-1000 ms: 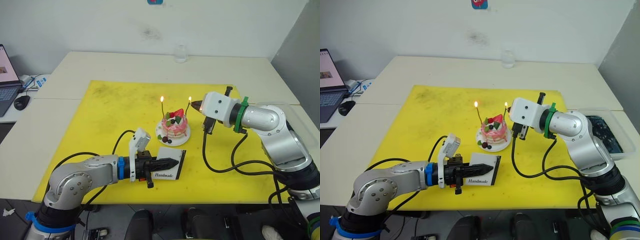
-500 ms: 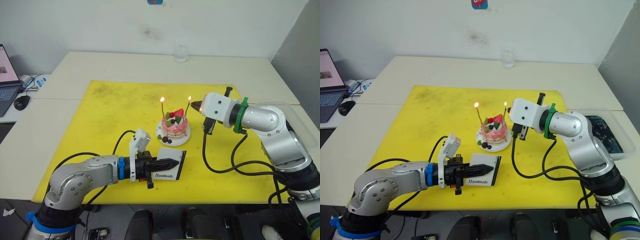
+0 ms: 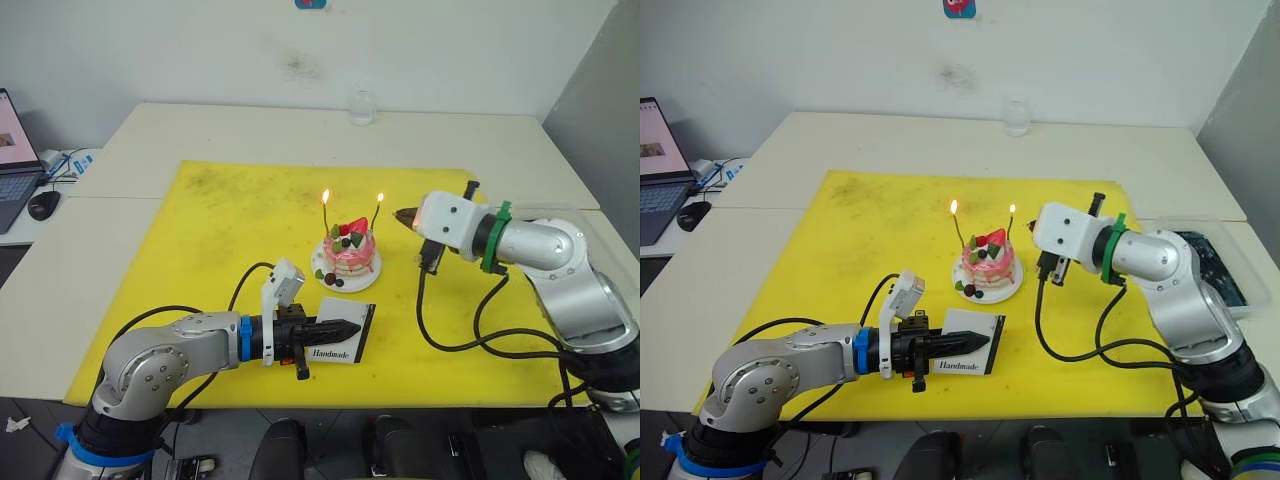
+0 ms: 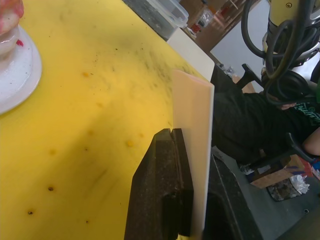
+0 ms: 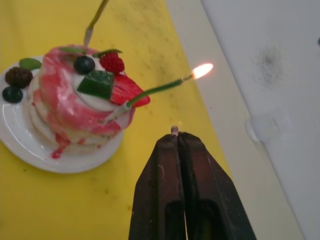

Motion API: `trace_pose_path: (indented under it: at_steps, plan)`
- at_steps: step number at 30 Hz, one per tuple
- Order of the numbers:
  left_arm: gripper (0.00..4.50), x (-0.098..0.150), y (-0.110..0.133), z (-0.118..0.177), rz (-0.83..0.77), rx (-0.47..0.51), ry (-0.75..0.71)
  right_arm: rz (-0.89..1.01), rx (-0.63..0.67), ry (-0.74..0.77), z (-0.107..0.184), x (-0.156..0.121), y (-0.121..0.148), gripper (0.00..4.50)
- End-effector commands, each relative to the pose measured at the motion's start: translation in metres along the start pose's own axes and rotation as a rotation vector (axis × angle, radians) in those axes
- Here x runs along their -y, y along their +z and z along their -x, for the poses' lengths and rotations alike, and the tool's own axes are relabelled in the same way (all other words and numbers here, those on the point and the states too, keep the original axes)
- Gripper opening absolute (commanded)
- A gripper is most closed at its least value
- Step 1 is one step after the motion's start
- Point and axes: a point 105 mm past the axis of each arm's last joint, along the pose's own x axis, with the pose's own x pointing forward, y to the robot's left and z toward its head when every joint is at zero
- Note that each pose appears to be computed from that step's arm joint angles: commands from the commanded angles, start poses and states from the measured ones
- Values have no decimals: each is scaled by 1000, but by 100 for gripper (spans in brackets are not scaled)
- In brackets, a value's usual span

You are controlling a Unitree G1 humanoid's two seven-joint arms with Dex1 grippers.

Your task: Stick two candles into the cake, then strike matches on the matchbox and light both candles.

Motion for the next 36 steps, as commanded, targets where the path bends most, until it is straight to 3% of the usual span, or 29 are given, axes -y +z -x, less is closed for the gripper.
trace_pose_path:
  at_steps: [1, 13, 16, 24, 31, 34, 36]
  plan:
    - [0, 8, 8, -2, -35, 21, -31, -6, 3, -80, 15, 15, 4, 5]
    - [0, 7, 9, -2, -38, 22, -38, -142, -152, -206, 54, 21, -32, 5]
    - [0, 8, 8, -3, -36, 25, -39, -216, -229, -301, 76, 26, -54, 5]
    - [0, 10, 7, -13, -20, 42, -56, -531, -456, -733, 154, 29, -134, 5]
    - [0, 11, 7, -18, -13, 47, -67, -685, -554, -821, 166, 19, -183, 5]
    - [0, 11, 7, -18, -15, 48, -65, -719, -540, -858, 163, 24, -192, 69]
    - [0, 11, 8, -17, -17, 50, -55, -713, -518, -882, 162, 31, -191, 140]
